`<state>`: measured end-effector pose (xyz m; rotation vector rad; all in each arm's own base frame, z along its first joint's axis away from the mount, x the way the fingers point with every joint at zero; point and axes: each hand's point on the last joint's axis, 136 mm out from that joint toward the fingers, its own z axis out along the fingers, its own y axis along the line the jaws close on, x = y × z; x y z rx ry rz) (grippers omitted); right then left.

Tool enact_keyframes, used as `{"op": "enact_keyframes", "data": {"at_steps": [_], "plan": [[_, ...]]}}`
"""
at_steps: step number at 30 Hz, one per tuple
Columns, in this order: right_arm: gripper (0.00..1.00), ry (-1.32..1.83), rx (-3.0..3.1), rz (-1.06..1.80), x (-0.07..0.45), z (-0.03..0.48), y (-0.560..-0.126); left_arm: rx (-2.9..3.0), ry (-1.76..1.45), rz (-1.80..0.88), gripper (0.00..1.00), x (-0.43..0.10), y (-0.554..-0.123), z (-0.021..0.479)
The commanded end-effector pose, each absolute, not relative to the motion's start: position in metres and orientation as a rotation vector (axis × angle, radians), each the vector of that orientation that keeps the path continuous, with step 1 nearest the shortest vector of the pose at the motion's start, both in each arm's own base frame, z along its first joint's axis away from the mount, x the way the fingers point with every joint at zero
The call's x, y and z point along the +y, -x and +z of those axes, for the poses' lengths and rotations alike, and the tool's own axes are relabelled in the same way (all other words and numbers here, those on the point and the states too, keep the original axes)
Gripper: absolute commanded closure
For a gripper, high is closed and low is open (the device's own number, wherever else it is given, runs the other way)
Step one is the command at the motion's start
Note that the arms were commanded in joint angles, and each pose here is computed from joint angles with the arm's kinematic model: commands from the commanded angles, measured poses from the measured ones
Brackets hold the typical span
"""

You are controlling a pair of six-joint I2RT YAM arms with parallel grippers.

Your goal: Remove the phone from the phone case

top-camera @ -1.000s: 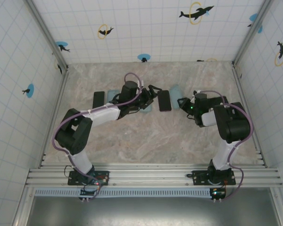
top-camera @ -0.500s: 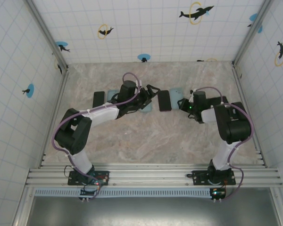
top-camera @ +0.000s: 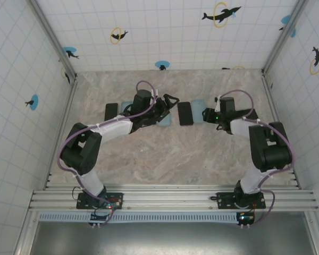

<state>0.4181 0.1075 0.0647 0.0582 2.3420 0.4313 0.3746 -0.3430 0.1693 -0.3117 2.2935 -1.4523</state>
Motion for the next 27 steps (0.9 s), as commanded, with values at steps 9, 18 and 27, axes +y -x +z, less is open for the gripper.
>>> {"op": "enact_keyframes", "data": {"at_steps": [9, 18, 27], "plan": [[0.22, -0.275, 2.381, 0.049, -0.007, 0.106, -0.408, 2.223, 0.229, -1.546, 0.02, -0.354, -0.368, 0.199], [0.13, -0.590, 2.390, 0.049, -0.054, 0.093, -0.390, 2.227, 0.222, -1.571, 0.02, -0.355, -0.364, 0.194], [0.12, -1.096, 2.354, 0.098, -0.079, 0.061, -0.389, 2.227, 0.227, -1.578, 0.02, -0.352, -0.361, 0.192]]}}
